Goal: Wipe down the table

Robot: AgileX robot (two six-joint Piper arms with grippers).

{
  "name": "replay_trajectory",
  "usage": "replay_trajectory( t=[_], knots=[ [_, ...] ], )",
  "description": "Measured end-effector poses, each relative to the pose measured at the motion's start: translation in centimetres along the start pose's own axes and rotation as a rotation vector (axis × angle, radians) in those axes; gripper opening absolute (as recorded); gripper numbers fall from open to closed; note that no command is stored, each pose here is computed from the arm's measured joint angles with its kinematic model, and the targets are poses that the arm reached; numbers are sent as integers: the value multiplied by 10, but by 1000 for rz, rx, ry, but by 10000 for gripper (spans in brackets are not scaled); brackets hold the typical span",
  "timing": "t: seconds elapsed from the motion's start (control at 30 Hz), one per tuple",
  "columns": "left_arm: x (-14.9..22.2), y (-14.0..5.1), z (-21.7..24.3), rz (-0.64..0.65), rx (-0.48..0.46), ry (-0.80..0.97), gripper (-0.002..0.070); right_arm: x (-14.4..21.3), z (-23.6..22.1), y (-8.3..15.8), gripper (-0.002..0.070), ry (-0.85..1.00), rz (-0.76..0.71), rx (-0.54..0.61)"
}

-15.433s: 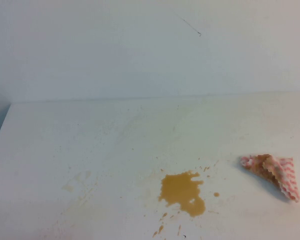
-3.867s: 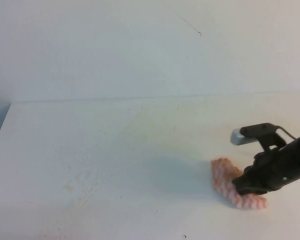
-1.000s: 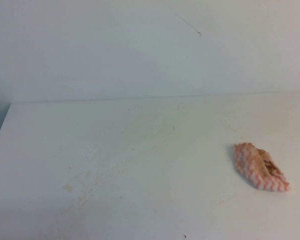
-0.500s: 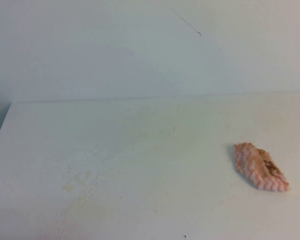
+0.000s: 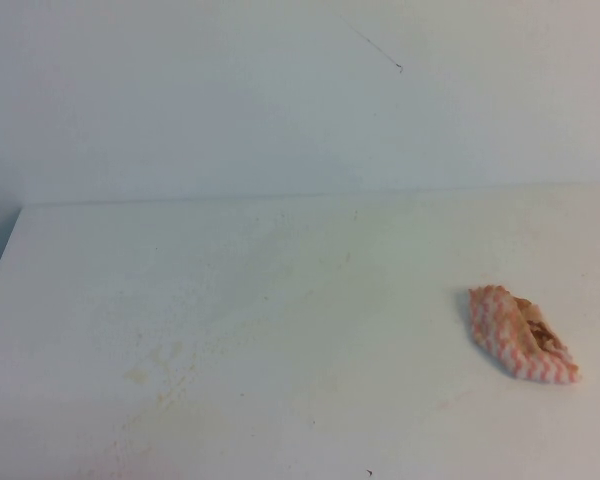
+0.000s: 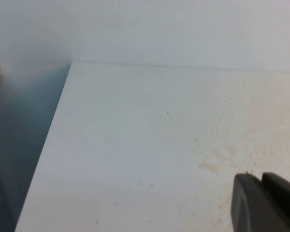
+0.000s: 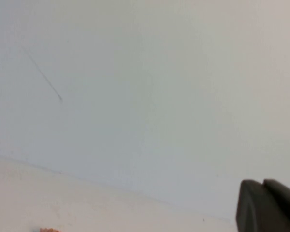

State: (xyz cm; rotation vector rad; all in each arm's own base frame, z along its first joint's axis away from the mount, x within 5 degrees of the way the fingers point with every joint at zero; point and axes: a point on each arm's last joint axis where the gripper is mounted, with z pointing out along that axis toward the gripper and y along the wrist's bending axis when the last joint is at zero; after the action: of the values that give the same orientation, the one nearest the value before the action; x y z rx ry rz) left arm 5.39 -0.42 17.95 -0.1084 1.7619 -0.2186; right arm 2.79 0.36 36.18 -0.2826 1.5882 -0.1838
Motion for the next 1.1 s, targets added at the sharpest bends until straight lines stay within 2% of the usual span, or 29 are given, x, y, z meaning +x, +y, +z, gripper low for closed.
replay_trajectory(
  t=[0.23,0.4,0.6,0.83,1.1],
  knots=[
    [0,0,0,0,0,0,0,58,40,13,-2,43,-48,18],
    [0,0,0,0,0,0,0,103,41,27,-2,-24,-79,45],
    [0,0,0,0,0,0,0,149,35,41,-2,-65,-5,53],
    [0,0,0,0,0,0,0,185,31,51,-2,288,103,-31],
    [0,0,0,0,0,0,0,186,31,49,-2,304,158,7]
  ],
)
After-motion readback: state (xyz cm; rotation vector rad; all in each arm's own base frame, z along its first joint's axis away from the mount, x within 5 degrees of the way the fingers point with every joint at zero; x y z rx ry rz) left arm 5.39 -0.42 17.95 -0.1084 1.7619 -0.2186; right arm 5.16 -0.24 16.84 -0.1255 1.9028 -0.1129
